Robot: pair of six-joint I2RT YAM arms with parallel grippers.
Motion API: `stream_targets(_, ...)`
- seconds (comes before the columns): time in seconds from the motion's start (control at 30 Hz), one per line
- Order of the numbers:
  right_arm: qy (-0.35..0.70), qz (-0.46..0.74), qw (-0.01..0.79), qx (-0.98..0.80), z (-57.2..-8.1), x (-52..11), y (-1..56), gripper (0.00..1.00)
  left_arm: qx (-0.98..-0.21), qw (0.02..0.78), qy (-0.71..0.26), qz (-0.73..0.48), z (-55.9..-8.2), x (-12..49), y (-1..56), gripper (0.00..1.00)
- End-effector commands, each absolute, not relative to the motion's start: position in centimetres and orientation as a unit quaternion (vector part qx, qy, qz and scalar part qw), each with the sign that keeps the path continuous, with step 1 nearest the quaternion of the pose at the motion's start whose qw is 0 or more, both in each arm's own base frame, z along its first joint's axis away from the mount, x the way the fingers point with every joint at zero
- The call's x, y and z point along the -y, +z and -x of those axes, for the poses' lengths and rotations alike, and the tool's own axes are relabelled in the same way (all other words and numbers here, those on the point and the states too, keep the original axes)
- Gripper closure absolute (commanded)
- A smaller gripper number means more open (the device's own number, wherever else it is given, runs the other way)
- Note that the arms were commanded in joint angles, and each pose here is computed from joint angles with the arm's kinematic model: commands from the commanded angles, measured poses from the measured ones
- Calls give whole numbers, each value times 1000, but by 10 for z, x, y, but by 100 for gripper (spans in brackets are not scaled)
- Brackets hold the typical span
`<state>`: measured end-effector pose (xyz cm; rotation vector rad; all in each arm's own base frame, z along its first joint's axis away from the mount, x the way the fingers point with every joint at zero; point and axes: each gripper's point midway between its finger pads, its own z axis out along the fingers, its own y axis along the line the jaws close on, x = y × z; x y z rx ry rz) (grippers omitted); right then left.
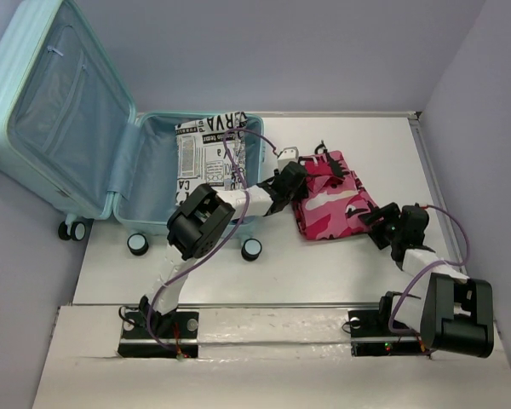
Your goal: Pack the luggage
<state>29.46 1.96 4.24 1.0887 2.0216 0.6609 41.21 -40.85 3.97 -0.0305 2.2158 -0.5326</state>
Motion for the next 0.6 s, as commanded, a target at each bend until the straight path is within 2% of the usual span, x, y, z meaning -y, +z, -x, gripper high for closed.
stream_targets(0.0, 258, -426, 343, -796, -286, -26, 25, 33, -875, 429, -222, 16, -416, 413, 36, 49)
stream_targets(0.03, 259, -425, 343, -796, -286, -26, 25, 34, -875, 430, -222, 15, -417, 413, 36, 60)
stream_targets(0.1, 257, -424, 346, -796, -287, -25, 25, 37, -875, 430, -223, 14, -417, 414, 35, 66)
stream_targets(0.13, 257, -424, 346, -797, -287, -25, 25, 39, -875, 431, -223, 13, -417, 414, 35, 73)
stream_targets(0.23, 258, -422, 348, -797, -289, -25, 24, 43, -873, 432, -226, 13, -417, 415, 36, 82)
stream_targets(0.37, 269, -416, 349, -796, -291, -28, 25, 55, -872, 432, -229, 12, -417, 416, 37, 89)
stream_targets(0.4, 274, -413, 352, -794, -292, -29, 26, 63, -872, 433, -229, 11, -417, 416, 38, 91)
stream_targets(0.43, 280, -411, 352, -793, -293, -31, 27, 65, -871, 434, -229, 10, -417, 416, 39, 94)
stream_targets(0.47, 282, -410, 353, -792, -293, -32, 28, 66, -871, 434, -229, 10, -417, 416, 40, 94)
stream_targets(0.5, 286, -407, 358, -790, -293, -32, 29, 73, -870, 436, -230, 9, -417, 416, 42, 94)
stream_targets(0.57, 294, -401, 363, -788, -294, -35, 32, 79, -868, 438, -232, 8, -417, 416, 44, 94)
